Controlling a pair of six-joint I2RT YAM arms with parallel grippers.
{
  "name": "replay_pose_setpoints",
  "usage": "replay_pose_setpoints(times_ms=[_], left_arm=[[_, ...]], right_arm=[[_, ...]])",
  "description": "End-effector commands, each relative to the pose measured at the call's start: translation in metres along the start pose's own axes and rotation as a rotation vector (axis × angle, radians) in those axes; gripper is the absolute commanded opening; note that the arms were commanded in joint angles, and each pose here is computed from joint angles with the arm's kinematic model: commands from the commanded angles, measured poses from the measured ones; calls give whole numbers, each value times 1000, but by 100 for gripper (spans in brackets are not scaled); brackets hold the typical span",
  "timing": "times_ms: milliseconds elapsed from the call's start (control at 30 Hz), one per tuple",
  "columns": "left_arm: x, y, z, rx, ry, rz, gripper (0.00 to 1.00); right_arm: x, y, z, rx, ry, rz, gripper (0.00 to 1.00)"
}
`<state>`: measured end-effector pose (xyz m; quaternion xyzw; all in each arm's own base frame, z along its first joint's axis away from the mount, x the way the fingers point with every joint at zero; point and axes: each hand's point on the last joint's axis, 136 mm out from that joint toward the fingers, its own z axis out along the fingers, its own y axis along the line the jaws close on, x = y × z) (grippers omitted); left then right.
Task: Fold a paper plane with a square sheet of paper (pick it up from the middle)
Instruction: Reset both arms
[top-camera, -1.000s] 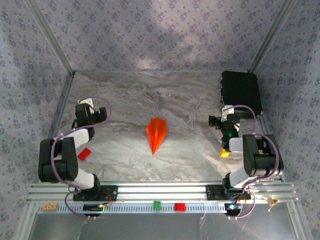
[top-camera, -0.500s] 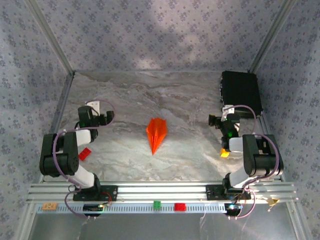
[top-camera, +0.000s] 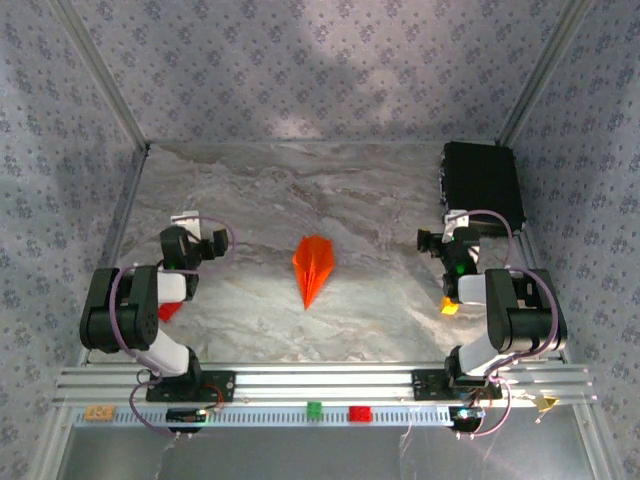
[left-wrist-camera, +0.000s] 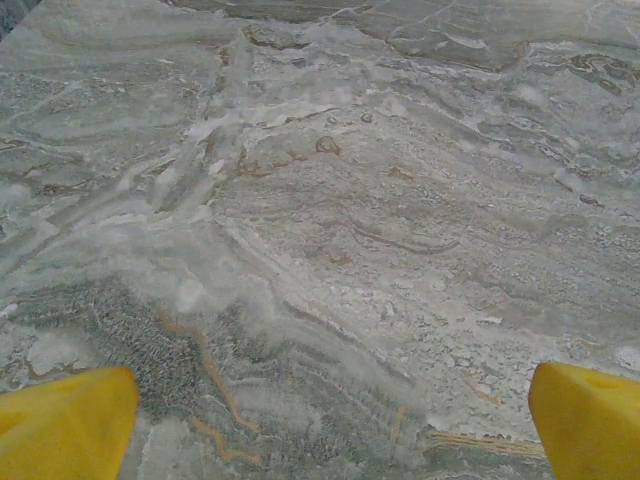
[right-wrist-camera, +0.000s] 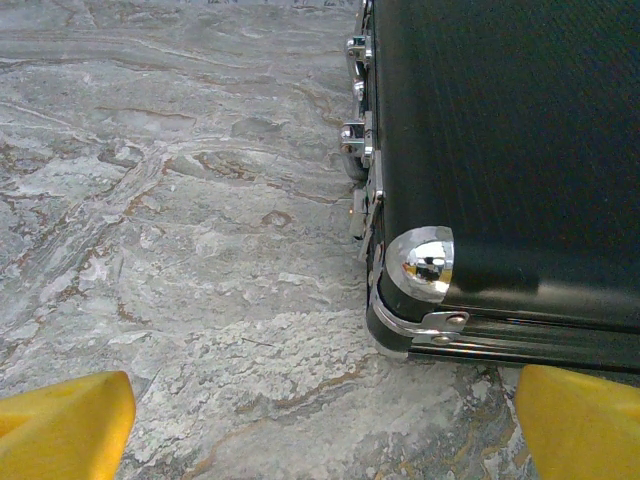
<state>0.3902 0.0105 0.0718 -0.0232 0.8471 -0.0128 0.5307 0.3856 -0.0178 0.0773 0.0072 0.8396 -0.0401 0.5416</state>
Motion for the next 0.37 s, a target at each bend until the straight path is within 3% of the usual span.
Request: replay_pose_setpoints(times_ms=[0,333], left_arm=[[-18,2,0,-35,-56,14,100],[-19,2,0,-37,-57,14,100]], right_arm=[[-8,-3,2,16,-15,16,99],[-8,-4,2,16,-14,16,99]])
